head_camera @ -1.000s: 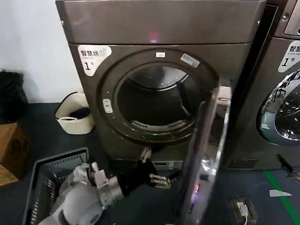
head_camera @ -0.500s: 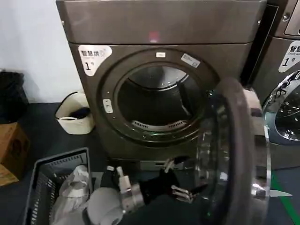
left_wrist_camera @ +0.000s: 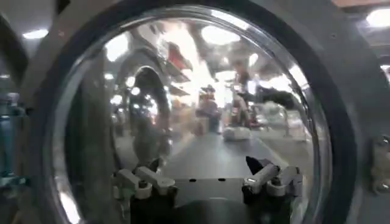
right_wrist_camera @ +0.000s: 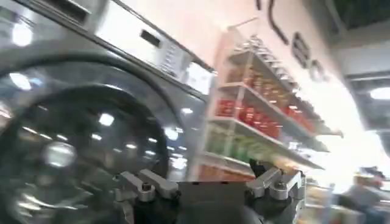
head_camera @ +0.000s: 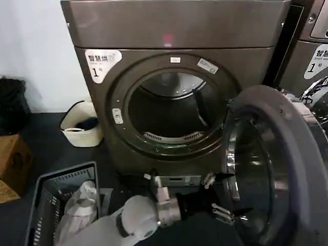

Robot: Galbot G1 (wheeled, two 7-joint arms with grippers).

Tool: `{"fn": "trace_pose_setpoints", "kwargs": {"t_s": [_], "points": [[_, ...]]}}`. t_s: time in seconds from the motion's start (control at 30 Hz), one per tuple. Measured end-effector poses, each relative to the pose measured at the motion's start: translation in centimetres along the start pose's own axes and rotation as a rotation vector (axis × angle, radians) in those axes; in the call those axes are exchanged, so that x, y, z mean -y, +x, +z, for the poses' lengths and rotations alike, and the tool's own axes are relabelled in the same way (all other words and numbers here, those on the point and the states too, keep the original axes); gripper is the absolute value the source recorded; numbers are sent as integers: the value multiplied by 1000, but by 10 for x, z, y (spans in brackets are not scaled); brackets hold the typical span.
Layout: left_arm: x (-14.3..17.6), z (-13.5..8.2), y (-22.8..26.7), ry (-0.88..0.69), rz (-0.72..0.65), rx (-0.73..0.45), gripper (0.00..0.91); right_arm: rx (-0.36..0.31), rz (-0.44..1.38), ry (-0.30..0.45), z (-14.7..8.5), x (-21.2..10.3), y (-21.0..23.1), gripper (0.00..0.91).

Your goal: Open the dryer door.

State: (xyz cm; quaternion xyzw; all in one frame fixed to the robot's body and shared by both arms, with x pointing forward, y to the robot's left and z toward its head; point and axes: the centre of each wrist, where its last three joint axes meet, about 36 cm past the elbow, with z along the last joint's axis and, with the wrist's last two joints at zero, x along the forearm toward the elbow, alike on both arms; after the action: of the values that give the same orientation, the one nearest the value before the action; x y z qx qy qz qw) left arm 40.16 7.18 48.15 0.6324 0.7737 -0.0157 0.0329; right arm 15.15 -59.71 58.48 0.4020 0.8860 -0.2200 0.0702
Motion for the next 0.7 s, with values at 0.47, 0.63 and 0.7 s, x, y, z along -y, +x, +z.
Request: {"fn": "trace_pose_setpoints", "kwargs": {"t_s": [0.47, 0.63, 0.7], "points": [[-10, 9, -51, -6, 66, -28, 907, -32, 259, 135, -23, 43, 4, 907], [-14, 12, -68, -9, 78, -28, 907, -24, 320, 199, -28, 61, 9, 907], [-15, 13, -76, -10, 82, -28, 907, -19, 353, 212, -32, 67, 11, 907]]}}
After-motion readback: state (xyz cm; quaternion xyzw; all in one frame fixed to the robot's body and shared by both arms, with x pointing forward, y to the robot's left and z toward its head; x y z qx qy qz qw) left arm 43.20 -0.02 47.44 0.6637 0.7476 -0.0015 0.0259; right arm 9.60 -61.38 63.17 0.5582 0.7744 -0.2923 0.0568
